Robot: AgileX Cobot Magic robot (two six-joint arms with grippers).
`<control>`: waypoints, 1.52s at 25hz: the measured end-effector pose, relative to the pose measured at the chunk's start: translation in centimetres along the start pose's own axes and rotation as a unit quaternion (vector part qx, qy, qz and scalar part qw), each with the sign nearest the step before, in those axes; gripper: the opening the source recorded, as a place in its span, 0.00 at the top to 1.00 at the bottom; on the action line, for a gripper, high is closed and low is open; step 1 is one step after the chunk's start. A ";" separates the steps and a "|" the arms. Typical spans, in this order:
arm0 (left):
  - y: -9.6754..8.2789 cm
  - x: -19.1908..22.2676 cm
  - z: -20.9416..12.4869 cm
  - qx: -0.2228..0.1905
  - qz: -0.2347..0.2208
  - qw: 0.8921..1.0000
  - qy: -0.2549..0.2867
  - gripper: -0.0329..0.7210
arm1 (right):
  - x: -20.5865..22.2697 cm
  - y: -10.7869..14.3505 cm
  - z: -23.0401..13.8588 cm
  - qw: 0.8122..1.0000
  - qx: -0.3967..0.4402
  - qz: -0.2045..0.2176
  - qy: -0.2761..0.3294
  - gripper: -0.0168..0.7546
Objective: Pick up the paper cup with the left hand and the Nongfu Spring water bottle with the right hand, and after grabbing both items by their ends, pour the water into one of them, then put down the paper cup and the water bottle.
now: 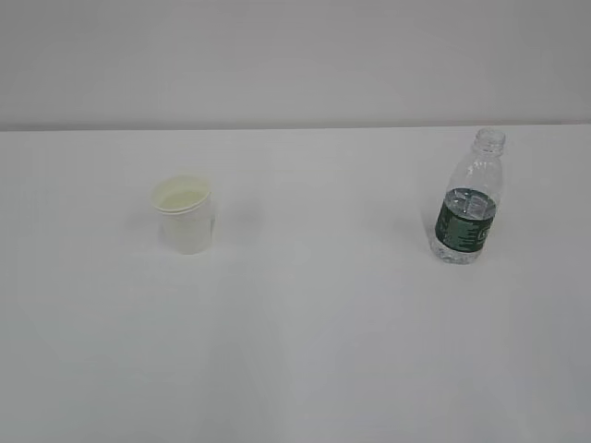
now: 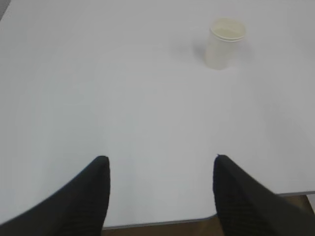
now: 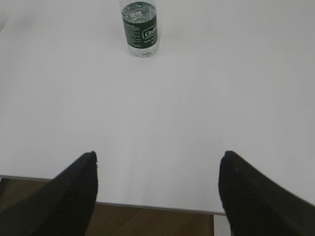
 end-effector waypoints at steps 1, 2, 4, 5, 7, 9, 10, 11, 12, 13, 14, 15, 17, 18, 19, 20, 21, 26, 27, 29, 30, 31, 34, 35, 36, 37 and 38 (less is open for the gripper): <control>0.0 0.1 -0.1 0.000 -0.001 1.000 0.002 0.34 | 0.0 0.0 0.0 1.000 -0.001 -0.002 0.000 0.24; -0.1 0.2 -0.1 0.000 -0.001 1.000 0.002 0.34 | 0.0 -0.1 0.0 1.000 -0.001 -0.003 -0.001 0.24; -0.1 0.2 0.0 0.000 -0.002 1.000 -0.001 0.34 | 0.0 -0.1 0.0 1.000 -0.002 -0.003 -0.001 0.24; -0.1 0.2 -0.1 0.000 -0.002 1.000 0.000 0.34 | 0.1 -0.1 -0.1 1.000 -0.003 -0.004 0.001 0.24; -0.1 0.2 -0.1 0.000 -0.001 1.000 -0.001 0.34 | 0.3 -0.2 -0.2 1.000 -0.004 -0.007 0.004 0.24; 0.0 0.3 -0.1 0.001 0.001 1.000 -0.001 0.34 | 0.3 -0.2 -0.2 1.000 -0.004 -0.008 0.003 0.24; 0.0 0.4 -0.1 0.002 0.001 1.000 -0.002 0.34 | 0.3 -0.2 -0.2 1.000 -0.005 -0.008 0.003 0.24; 0.0 0.4 -0.1 0.002 0.001 1.000 -0.003 0.34 | 0.3 -0.2 -0.2 1.000 -0.005 -0.008 0.003 0.24; 0.0 0.5 -0.1 0.002 0.001 1.000 -0.001 0.34 | 0.3 -0.2 -0.2 1.000 -0.005 -0.008 0.003 0.24; 0.0 0.5 -0.1 0.002 0.002 1.000 -0.001 0.34 | 0.3 -0.2 -0.2 1.000 -0.005 -0.008 0.003 0.24; 0.0 0.5 -0.1 0.002 0.002 1.000 -0.001 0.34 | 0.3 -0.2 -0.2 1.000 -0.005 -0.008 0.003 0.24; 0.0 0.5 -0.1 0.002 0.002 1.000 -0.002 0.34 | 0.3 -0.2 -0.2 1.000 -0.005 -0.008 0.003 0.24; 0.0 0.5 -0.1 0.002 0.002 1.000 -0.002 0.34 | 0.3 -0.2 -0.2 1.000 -0.005 -0.008 0.003 0.24; 0.0 0.5 -0.1 0.002 0.002 1.000 -0.002 0.34 | 0.3 -0.2 -0.2 1.000 -0.005 -0.008 0.003 0.24; 0.0 0.5 -0.1 0.002 0.002 1.000 -0.002 0.34 | 0.3 -0.2 -0.2 1.000 -0.005 -0.008 0.003 0.24; 0.0 0.5 -0.1 0.002 0.002 1.000 -0.002 0.34 | 0.3 -0.2 -0.2 1.000 -0.005 -0.008 0.003 0.24; 0.0 0.5 -0.1 0.002 0.002 1.000 -0.003 0.34 | 0.3 -0.2 -0.2 1.000 -0.006 -0.008 0.003 0.24; 0.0 0.5 -0.1 0.003 0.003 1.000 -0.003 0.34 | 0.3 -0.2 -0.2 1.000 -0.006 -0.008 0.003 0.24; 0.0 0.5 -0.1 0.003 0.003 1.000 -0.003 0.34 | 0.3 -0.2 -0.2 1.000 -0.006 -0.009 0.003 0.24; 0.0 0.5 -0.1 0.003 0.003 1.000 -0.004 0.34 | 0.3 -0.2 -0.2 1.000 -0.006 -0.009 0.003 0.24; 0.0 0.5 -0.1 0.003 0.003 1.000 -0.004 0.34 | 0.3 -0.3 -0.2 1.000 -0.005 -0.011 0.003 0.24; 0.0 0.5 -0.1 0.002 0.004 1.000 -0.004 0.34 | 0.2 -0.3 -0.2 1.000 -0.002 -0.014 0.002 0.24; 0.1 0.4 -0.1 -0.006 0.018 1.000 -0.002 0.35 | 0.2 -0.5 -0.1 0.999 0.017 -0.039 -0.003 0.24; 0.1 0.4 -0.1 -0.011 0.028 1.000 -0.001 0.36 | 0.2 -0.6 -0.1 0.998 0.025 -0.051 -0.005 0.24; 0.2 0.4 -0.1 -0.016 0.037 0.999 0.000 0.36 | 0.2 -0.7 -0.1 0.997 0.034 -0.062 -0.008 0.24; 0.3 0.3 -0.2 -0.022 0.049 0.999 0.001 0.36 | 0.1 -0.8 -0.1 0.997 0.041 -0.071 -0.009 0.24; 0.3 0.3 -0.2 -0.029 0.060 0.998 0.003 0.36 | 0.1 -0.9 -0.1 0.996 0.048 -0.080 -0.011 0.24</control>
Point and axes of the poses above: a point on each arm's last joint axis where the gripper is mounted, x pointing out along that axis toward the gripper, y along the wrist's bending axis when the last joint is at zero, z = x × y, the point moved 4 cm from there along x, pointing out along that axis toward the gripper, and after that the axes turned 14 degrees about x, right-handed, at the moved point
